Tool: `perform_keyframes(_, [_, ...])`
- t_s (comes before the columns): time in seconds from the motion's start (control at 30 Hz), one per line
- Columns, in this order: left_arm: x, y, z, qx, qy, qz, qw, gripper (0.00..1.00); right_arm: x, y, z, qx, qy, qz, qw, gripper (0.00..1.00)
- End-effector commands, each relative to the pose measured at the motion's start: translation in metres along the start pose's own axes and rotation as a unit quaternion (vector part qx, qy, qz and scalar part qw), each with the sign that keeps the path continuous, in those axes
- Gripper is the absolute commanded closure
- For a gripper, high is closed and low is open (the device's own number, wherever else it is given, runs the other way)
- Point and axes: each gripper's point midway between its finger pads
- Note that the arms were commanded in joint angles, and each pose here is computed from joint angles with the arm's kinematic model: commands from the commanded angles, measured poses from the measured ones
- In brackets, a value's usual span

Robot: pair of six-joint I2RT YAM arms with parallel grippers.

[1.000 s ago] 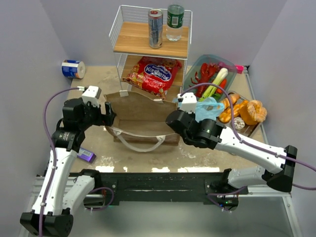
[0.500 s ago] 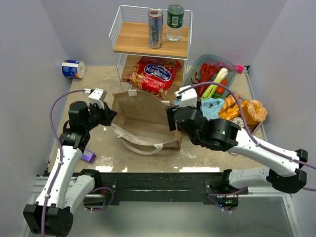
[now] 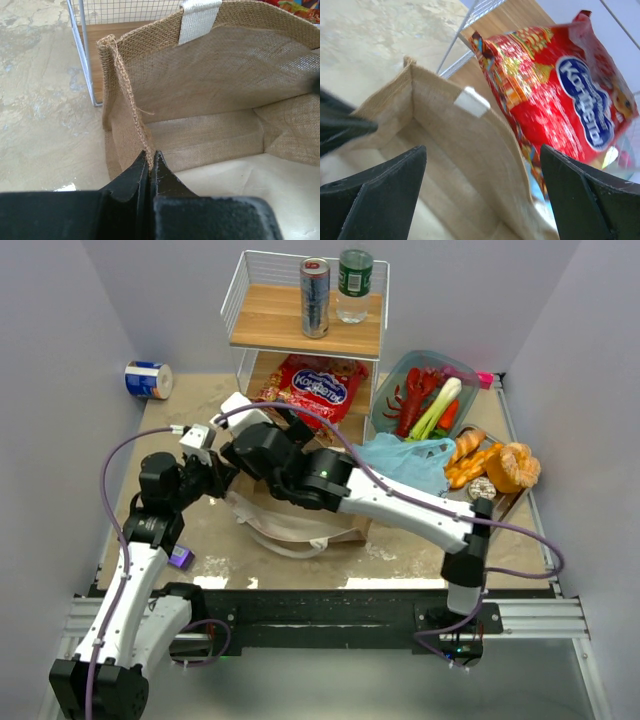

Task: Place the mixed food into the grocery bags and tie them

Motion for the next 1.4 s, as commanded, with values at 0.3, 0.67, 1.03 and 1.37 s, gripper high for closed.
perform_keyframes(0.3, [0.002,0.002,-0.015,-0.003,-0.042,-0.012,0.999,1.00,-0.072,0.002,-0.060,-0.031,-0.054,-0.004,0.998,0.02])
perform_keyframes(0.67, [0.001,-0.001,-0.016,-0.003,-0.047,-0.007,0.999,1.00,-0.097,-0.023,-0.063,-0.035,-0.043,0.017,0.998,0.01])
perform_keyframes(1.03, [0.002,-0.001,-0.018,-0.004,-0.051,-0.008,0.999,1.00,-0.116,-0.046,-0.045,-0.017,-0.023,0.043,0.999,0.01])
perform_keyframes(1.37, [0.002,-0.003,-0.017,-0.006,-0.050,-0.007,0.999,1.00,-0.123,-0.073,-0.053,0.004,-0.082,0.088,0.993,0.19])
Point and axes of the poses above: each gripper's point midway between its finger pads, its own x axis back along the fingers, its own z axis along the line the jaws close on, y = z × x, and after that the axes turned 9 degrees about x, right-handed
